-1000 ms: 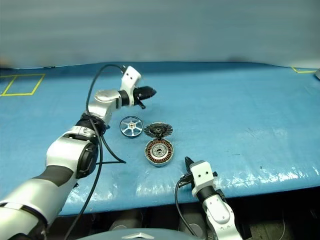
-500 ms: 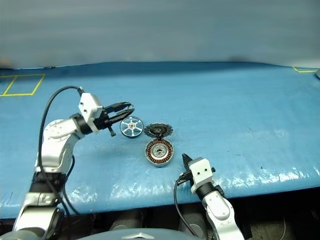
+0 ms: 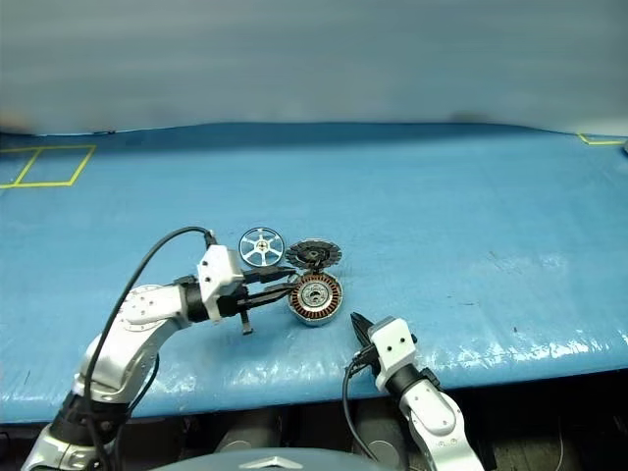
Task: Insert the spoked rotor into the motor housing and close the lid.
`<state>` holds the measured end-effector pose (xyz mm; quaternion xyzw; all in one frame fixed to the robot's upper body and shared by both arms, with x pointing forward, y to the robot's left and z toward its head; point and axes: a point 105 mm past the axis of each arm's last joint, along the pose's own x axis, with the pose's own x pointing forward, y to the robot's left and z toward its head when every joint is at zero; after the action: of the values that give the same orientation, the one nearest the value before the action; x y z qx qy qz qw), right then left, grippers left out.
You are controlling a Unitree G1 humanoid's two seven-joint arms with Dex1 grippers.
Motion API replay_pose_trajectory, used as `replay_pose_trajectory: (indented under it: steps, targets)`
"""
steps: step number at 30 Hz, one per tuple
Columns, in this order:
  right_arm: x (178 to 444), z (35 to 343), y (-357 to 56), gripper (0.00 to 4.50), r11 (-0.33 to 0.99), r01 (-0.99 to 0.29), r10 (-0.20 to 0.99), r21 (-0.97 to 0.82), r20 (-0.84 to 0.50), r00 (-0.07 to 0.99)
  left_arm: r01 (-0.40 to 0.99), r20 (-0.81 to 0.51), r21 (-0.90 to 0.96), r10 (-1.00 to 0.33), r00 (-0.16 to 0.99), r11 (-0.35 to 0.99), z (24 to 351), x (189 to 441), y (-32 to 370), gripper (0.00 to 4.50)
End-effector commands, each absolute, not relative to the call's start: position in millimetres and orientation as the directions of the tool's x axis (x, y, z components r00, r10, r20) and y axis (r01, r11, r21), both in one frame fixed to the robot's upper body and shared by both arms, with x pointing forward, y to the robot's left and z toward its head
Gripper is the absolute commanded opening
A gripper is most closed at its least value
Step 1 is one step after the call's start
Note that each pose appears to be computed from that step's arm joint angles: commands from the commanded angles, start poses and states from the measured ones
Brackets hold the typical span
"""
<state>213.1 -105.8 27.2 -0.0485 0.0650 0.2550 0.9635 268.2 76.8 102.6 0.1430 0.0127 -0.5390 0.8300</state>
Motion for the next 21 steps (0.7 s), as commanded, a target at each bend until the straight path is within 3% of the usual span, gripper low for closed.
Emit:
replay_pose_trajectory:
  steps: [1, 9, 21]
  targets:
    - [214, 33, -106, 0.0, 0.864, -0.498, 0.489, -0.07, -0.121, 0.864, 0.894, -0.188, 0.279, -0.893, 0.408, 0.35, 100, 273, 70, 0.68]
    - [210, 28, -110, 0.0, 0.879, -0.473, 0.463, -0.064, -0.133, 0.877, 0.914, -0.243, 0.232, -0.89, 0.386, 0.333, 77, 280, 63, 0.68]
    - [211, 27, -108, 0.0, 0.881, -0.47, 0.459, -0.064, -0.136, 0.878, 0.925, -0.305, 0.242, -0.882, 0.359, 0.292, 68, 286, 60, 0.68]
